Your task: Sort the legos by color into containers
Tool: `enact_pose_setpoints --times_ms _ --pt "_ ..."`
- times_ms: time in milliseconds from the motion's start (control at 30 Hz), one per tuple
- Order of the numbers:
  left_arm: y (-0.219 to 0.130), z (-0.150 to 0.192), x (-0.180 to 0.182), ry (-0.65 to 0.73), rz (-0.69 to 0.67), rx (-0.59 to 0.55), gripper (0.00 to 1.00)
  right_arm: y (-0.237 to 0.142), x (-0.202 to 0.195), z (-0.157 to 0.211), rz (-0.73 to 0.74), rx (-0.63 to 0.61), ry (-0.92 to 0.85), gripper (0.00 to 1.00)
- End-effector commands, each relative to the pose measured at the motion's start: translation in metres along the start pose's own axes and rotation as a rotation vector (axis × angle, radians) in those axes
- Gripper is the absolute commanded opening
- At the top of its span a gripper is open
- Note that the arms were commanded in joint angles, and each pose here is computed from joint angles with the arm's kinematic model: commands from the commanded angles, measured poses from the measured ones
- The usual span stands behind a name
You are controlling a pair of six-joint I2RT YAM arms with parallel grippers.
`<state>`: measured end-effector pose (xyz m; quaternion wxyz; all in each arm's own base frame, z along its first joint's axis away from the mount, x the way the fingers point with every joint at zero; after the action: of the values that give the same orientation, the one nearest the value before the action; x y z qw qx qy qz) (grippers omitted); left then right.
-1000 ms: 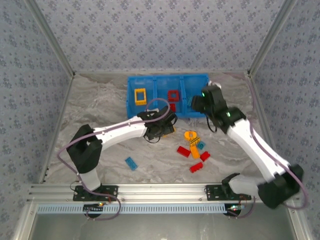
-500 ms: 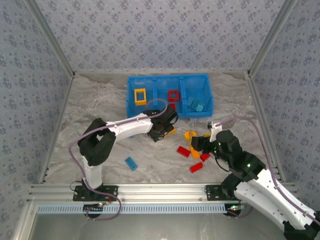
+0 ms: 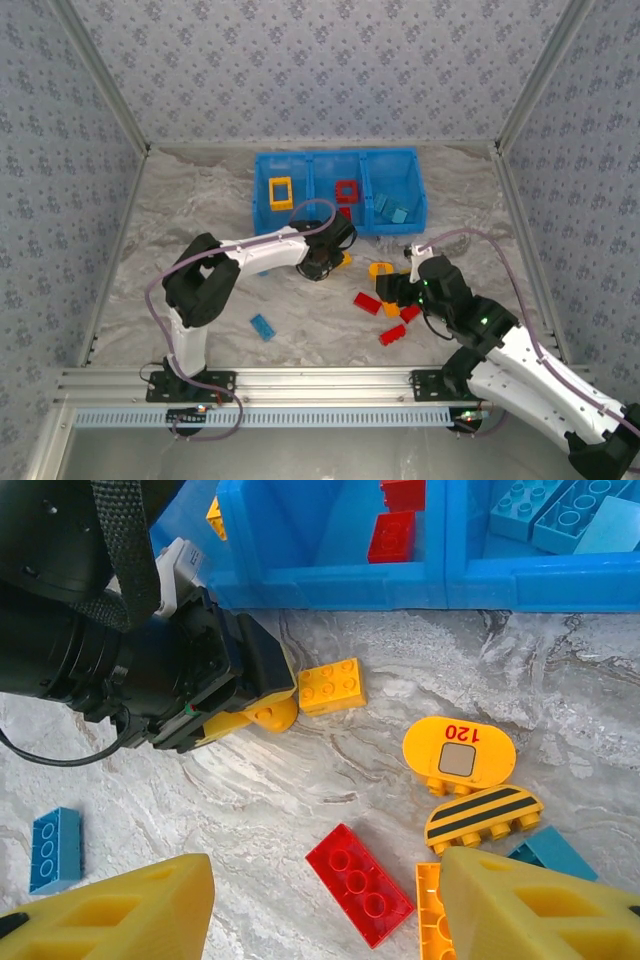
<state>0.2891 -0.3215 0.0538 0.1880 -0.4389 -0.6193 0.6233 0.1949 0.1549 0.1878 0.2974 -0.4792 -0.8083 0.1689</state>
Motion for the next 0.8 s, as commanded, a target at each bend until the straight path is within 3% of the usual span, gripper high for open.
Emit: enact_pose_setpoints --times_ms 0,133,267,400,567,767 --pt "-0.024 -0.008 -0.003 0.021 0.018 -0.041 0.31 -0.002 0.010 -0.009 -0.042 -0.024 0.008 0.64" --pt "-0.079 -0.024 -0.002 0.095 0.059 -0.139 0.29 0.002 0.036 -0.019 -0.146 -0.035 -0.020 0.64" --pt "-0.119 -0.063 0.010 0.152 0.085 -0.217 0.27 0.014 0.071 -0.029 -0.193 -0.049 -0.117 0.64" --pt "-0.117 -0.107 0.000 0.173 0.164 -0.141 0.28 0.032 0.103 -0.047 -0.212 -0.124 -0.180 0.64" --pt "-0.109 -0.174 -0.042 0.278 0.260 -0.175 0.29 0.062 0.126 -0.075 -0.126 -0.246 -0.253 0.66" --pt "-0.064 -0.226 -0.069 0.251 0.295 -0.127 0.29 0.097 0.143 -0.095 -0.042 -0.258 -0.257 0.67"
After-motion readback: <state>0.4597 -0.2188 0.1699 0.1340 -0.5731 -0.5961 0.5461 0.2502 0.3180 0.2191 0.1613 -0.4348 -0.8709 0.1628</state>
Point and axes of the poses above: each hand's point on the last joint's axis, 136 mm out from that joint toward the fingers, its own y axis out along the fingers, its own x axis along the line the jaws close on, z = x × y, the point moved 1 cm from there along -y, back along the fingers, and after that the axes turned 2 degrees about -y, right-handed, at the moved point
